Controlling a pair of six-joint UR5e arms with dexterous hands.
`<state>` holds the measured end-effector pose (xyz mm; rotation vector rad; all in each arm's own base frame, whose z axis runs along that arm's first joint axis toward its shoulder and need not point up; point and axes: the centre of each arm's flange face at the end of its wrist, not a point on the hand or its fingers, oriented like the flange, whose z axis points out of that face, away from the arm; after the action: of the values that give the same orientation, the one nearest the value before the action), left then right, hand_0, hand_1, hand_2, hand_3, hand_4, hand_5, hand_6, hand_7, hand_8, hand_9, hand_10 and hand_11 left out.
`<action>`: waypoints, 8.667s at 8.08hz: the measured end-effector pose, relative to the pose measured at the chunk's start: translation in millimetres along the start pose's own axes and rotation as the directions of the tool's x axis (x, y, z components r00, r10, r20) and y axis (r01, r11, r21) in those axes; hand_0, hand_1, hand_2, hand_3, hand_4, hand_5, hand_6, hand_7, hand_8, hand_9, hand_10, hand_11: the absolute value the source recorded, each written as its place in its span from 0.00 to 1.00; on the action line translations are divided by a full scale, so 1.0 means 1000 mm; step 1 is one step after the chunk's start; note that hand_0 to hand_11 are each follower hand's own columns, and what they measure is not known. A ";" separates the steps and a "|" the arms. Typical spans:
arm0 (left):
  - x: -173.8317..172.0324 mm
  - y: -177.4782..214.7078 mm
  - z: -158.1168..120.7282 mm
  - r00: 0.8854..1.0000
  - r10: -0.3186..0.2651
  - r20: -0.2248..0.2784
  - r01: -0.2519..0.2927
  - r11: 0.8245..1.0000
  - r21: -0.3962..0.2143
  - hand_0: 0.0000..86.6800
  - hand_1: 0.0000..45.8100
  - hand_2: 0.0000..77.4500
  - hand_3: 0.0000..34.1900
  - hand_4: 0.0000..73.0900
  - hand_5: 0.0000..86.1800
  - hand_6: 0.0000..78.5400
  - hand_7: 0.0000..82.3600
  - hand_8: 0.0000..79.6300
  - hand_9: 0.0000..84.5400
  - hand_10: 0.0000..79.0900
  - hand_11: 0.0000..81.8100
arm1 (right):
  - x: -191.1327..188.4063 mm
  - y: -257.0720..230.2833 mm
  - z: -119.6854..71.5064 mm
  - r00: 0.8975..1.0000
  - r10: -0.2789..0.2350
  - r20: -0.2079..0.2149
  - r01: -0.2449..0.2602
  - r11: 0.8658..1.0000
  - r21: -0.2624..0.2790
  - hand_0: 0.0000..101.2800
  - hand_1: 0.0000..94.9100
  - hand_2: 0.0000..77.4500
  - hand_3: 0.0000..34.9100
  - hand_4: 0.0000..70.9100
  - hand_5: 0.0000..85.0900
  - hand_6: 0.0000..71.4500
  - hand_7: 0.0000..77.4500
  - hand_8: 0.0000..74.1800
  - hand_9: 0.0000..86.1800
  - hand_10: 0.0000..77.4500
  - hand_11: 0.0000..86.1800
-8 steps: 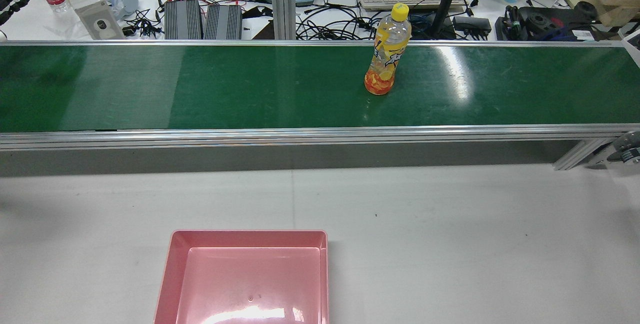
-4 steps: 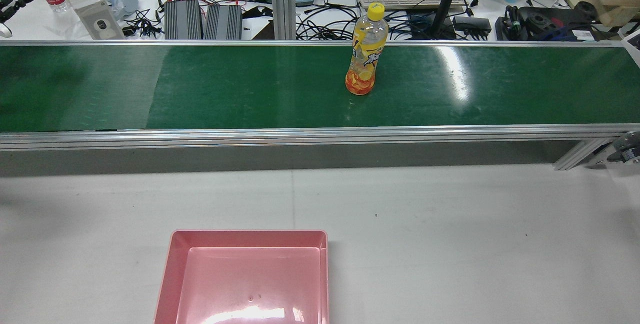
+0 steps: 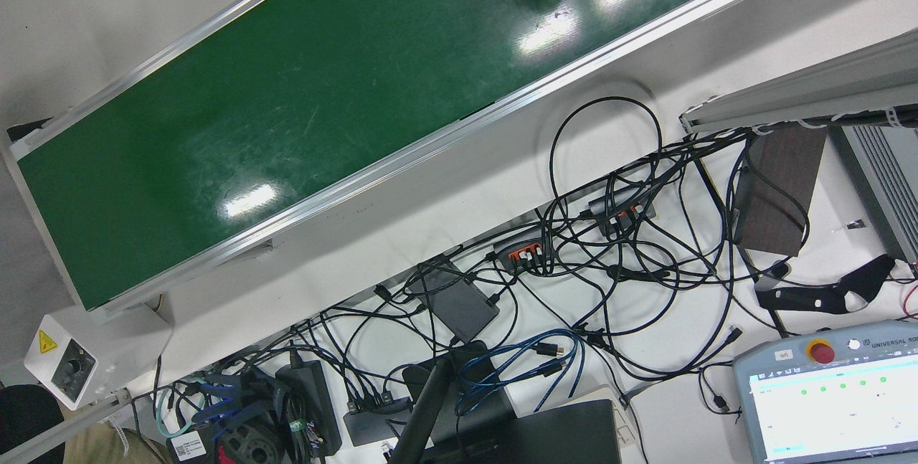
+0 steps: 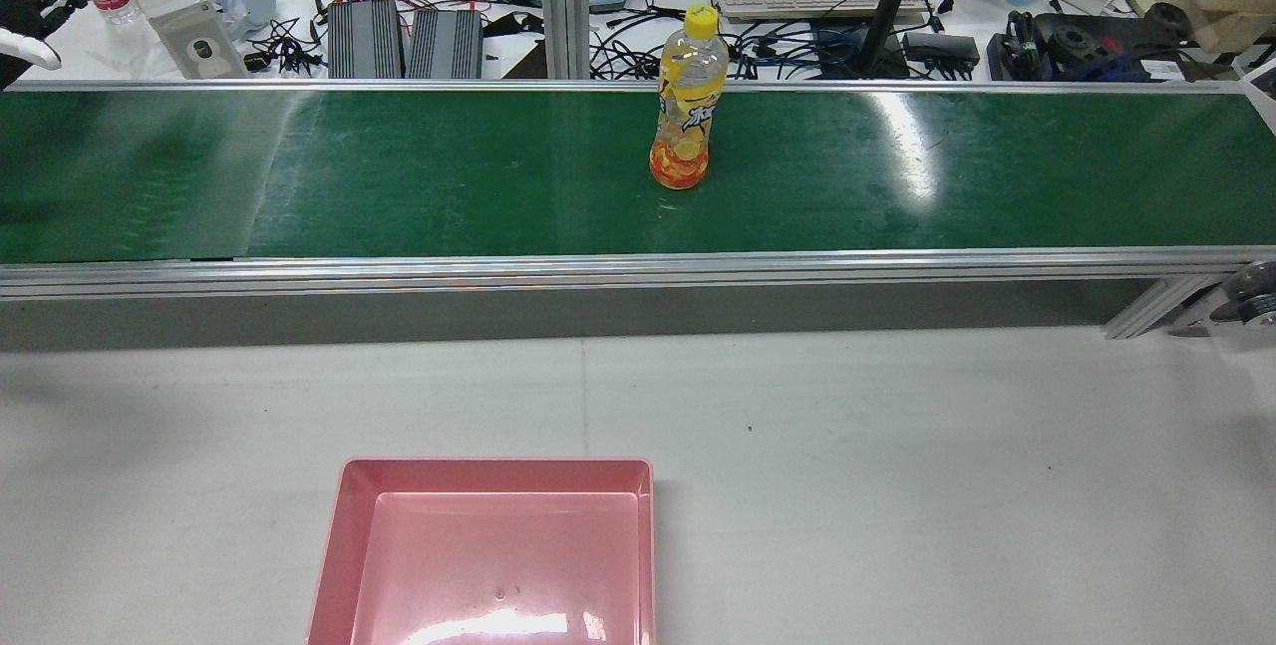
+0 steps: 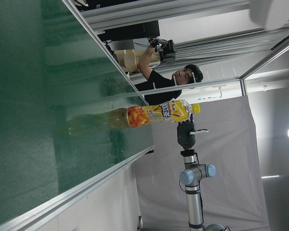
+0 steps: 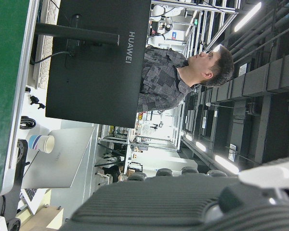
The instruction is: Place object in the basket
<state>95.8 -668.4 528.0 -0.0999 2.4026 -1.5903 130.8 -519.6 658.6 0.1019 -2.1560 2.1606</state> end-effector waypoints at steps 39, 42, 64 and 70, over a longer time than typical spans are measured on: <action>-0.113 0.092 0.055 0.990 0.035 0.135 -0.017 0.991 -0.135 0.67 0.19 0.00 0.01 0.15 0.23 0.00 0.01 0.05 0.05 0.03 0.07 | 0.000 0.000 0.000 1.000 0.000 0.000 0.000 1.000 0.000 0.00 0.00 0.01 0.01 0.00 0.00 0.00 0.01 0.00 0.00 0.00 0.00; -0.111 0.099 0.055 0.990 0.035 0.133 -0.016 0.990 -0.141 0.67 0.18 0.00 0.00 0.17 0.25 0.00 0.01 0.08 0.06 0.04 0.08 | 0.000 0.000 0.000 1.000 0.000 0.000 0.000 1.000 0.000 0.00 0.00 0.01 0.01 0.00 0.00 0.00 0.01 0.00 0.00 0.00 0.00; -0.379 0.337 -0.070 0.882 -0.010 0.472 0.253 0.854 -0.455 0.65 0.00 0.29 0.00 0.69 0.65 0.87 0.78 0.88 0.83 0.85 0.82 | 0.000 0.000 0.000 1.000 0.000 0.000 0.000 1.000 0.000 0.00 0.00 0.01 0.01 0.00 0.00 0.00 0.01 0.00 0.00 0.00 0.00; -0.385 0.331 -0.126 0.869 -0.041 0.492 0.321 0.804 -0.500 0.63 0.30 0.00 0.00 0.22 0.24 0.63 0.56 0.09 0.13 0.83 0.82 | 0.000 0.000 0.000 1.000 0.000 0.000 0.000 1.000 0.000 0.00 0.00 0.01 0.01 0.00 0.00 0.00 0.01 0.00 0.00 0.00 0.00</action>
<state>463.5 -347.1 339.7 -0.7631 2.4211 -0.7146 130.7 -519.8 658.5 0.1019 -2.1562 2.1602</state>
